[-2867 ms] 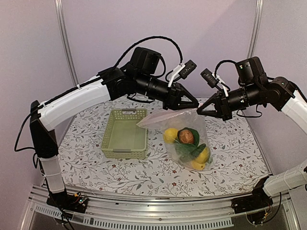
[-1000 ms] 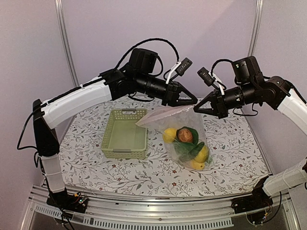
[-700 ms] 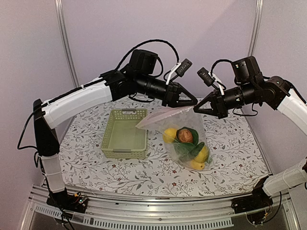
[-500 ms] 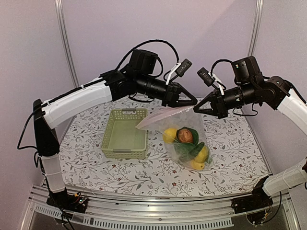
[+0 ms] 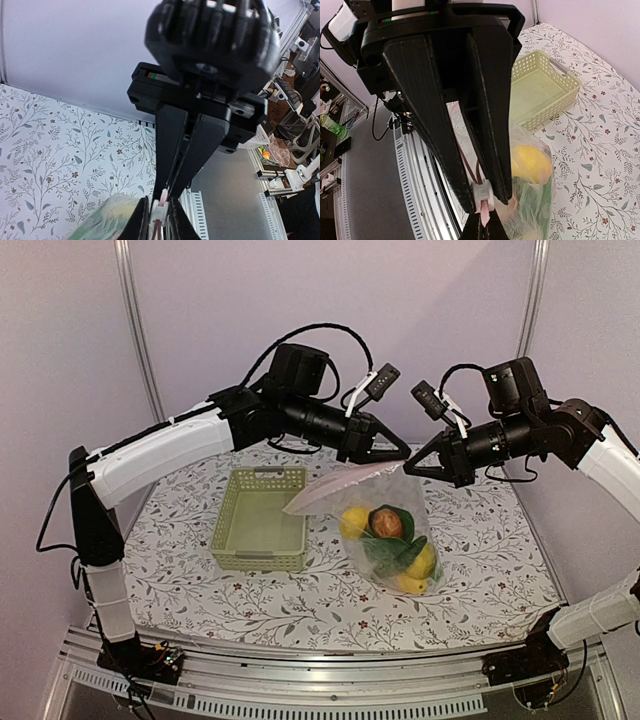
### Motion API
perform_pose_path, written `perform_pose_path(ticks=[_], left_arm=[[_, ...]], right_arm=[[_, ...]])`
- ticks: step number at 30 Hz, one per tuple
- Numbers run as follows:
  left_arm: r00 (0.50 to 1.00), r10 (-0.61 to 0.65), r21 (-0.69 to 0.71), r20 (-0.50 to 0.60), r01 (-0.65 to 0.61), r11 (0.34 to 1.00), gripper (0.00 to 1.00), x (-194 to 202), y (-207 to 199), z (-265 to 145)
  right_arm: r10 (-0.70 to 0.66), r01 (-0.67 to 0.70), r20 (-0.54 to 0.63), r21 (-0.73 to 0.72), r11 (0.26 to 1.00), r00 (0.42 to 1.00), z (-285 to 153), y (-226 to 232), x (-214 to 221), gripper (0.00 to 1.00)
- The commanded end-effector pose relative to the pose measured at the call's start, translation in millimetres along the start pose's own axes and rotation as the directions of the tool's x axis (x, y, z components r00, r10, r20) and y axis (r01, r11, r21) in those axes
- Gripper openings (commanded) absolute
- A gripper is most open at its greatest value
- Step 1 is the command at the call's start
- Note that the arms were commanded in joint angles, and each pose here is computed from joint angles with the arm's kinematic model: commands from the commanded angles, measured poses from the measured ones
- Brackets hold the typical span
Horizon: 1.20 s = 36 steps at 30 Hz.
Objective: Place the food in the zip-top bag and seal the zipper
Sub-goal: Zip the zipper of the food storage bag.
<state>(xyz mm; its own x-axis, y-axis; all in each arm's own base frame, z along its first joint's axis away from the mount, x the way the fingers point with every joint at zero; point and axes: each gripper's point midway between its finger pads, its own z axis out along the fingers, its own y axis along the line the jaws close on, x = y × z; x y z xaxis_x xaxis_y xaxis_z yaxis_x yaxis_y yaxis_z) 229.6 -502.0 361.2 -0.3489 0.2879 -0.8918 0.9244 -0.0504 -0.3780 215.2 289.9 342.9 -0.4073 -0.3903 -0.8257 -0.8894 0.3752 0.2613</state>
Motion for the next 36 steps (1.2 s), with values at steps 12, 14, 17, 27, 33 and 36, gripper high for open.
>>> perform_pose_path(ticks=[12, 14, 17, 27, 33, 36], left_arm=[[0.997, -0.052, -0.067, -0.064, 0.048, 0.997, 0.0, 22.9, 16.9, -12.9], [0.996, -0.052, -0.083, -0.071, 0.046, 0.995, 0.0, 25.9, 18.5, -17.9], [0.995, -0.053, -0.112, -0.085, 0.043, 0.993, 0.0, 31.3, 19.9, -25.9], [0.983, -0.069, -0.22, -0.172, 0.03, 0.975, 0.0, 65.4, 25.3, -55.7], [0.975, -0.095, -0.273, -0.201, 0.038, 0.961, 0.0, 82.9, 26.5, -75.8], [0.971, -0.109, -0.295, -0.214, 0.042, 0.954, 0.0, 92.8, 25.5, -86.4]], right_arm=[[-0.009, -0.002, 0.1, 0.105, 0.994, 0.995, -27.9, -17.5, -21.4, 0.0], [-0.007, -0.003, 0.097, 0.107, 0.994, 0.995, -28.9, -18.6, -19.4, 0.0], [0.001, -0.013, 0.089, 0.129, 0.992, 0.996, -28.8, -23.8, -16.4, 0.0], [0.024, -0.044, 0.084, 0.252, 0.967, 0.996, -36.0, -54.4, -9.4, 0.0], [0.028, -0.048, 0.077, 0.263, 0.964, 0.997, -34.9, -59.1, -8.0, 0.0], [0.029, -0.048, 0.078, 0.268, 0.962, 0.997, -34.9, -60.5, -8.3, 0.0]])
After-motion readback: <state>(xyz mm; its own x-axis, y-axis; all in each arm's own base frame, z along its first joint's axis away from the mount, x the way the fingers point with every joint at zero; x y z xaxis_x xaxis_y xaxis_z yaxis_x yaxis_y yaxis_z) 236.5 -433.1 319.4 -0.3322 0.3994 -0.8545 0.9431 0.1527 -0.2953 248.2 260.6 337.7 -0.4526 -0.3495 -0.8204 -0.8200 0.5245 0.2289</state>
